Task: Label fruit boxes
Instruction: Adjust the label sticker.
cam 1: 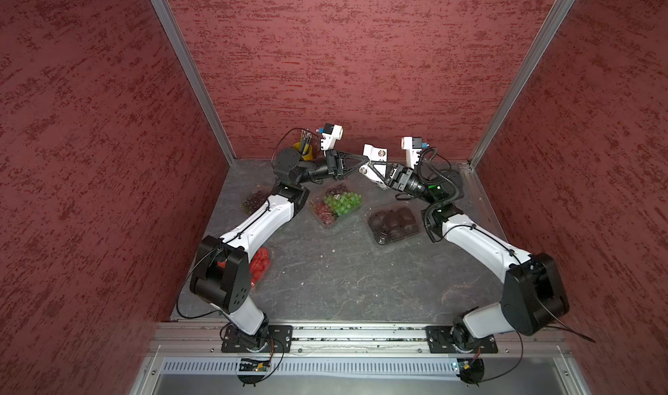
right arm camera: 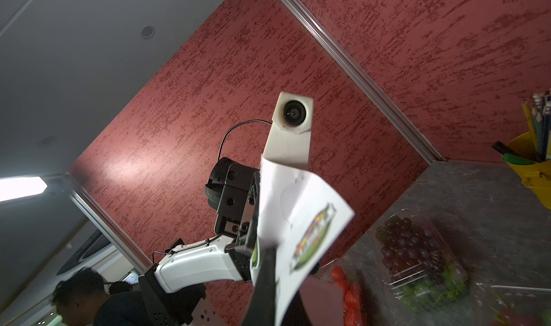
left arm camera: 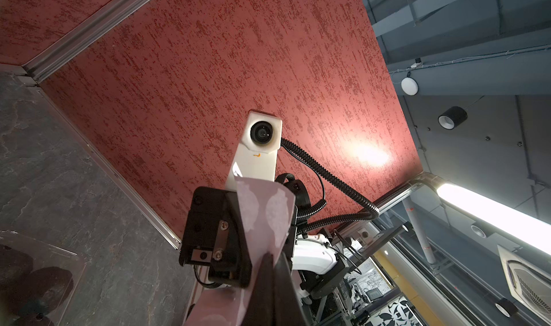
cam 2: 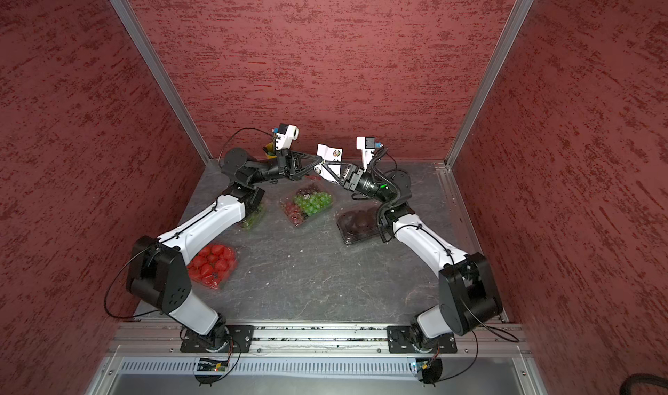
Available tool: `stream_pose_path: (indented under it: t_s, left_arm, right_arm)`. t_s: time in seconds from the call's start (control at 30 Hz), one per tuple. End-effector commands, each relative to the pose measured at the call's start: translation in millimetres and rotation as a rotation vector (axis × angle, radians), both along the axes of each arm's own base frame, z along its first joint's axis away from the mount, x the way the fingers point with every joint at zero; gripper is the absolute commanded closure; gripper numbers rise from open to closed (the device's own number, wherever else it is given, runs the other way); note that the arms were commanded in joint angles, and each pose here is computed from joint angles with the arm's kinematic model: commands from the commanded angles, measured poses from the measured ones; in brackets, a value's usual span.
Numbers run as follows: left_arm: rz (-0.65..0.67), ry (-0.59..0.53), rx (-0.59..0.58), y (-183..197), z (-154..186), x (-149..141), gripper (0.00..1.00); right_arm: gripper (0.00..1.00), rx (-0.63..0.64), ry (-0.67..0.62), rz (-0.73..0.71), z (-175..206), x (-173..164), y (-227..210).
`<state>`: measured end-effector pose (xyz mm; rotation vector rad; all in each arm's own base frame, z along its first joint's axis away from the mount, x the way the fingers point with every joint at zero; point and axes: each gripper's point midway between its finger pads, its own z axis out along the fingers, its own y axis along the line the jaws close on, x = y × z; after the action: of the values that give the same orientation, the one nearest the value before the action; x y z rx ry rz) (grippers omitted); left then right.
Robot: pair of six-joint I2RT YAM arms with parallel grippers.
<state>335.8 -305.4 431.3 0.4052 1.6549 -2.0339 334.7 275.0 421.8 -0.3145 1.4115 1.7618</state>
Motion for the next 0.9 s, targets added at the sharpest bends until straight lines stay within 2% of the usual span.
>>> stream_pose_path:
  t_s: [0.0,0.23,0.33,0.43,0.63,0.87]
  left_arm:
    - [-0.04,-0.007,0.017,-11.5,-3.7,-4.0,1.0]
    - [-0.037,-0.011,0.03,-10.5,-4.4,-2.6,1.0]
    - [-0.017,-0.011,0.031,-1.8,-3.6,1.3,0.89]
    - [0.011,-0.012,0.031,9.9,-1.6,5.5,0.87]
    - [0.049,-0.008,0.031,25.4,-1.5,9.9,0.86]
    - [0.032,-0.003,0.033,19.4,-5.7,5.9,0.89]
  right_arm:
    - [1.0,0.02,-0.034,0.015,12.7,-8.9,-0.7]
    - [1.0,0.014,-0.03,0.011,10.9,-7.7,-0.4]
    - [1.0,0.007,-0.026,0.007,8.6,-6.6,-0.1]
    - [1.0,0.005,-0.025,0.003,7.8,-5.6,-0.1]
    - [1.0,0.006,-0.024,0.005,7.6,-4.3,0.7]
    - [1.0,0.009,-0.022,0.005,7.6,-1.7,1.5]
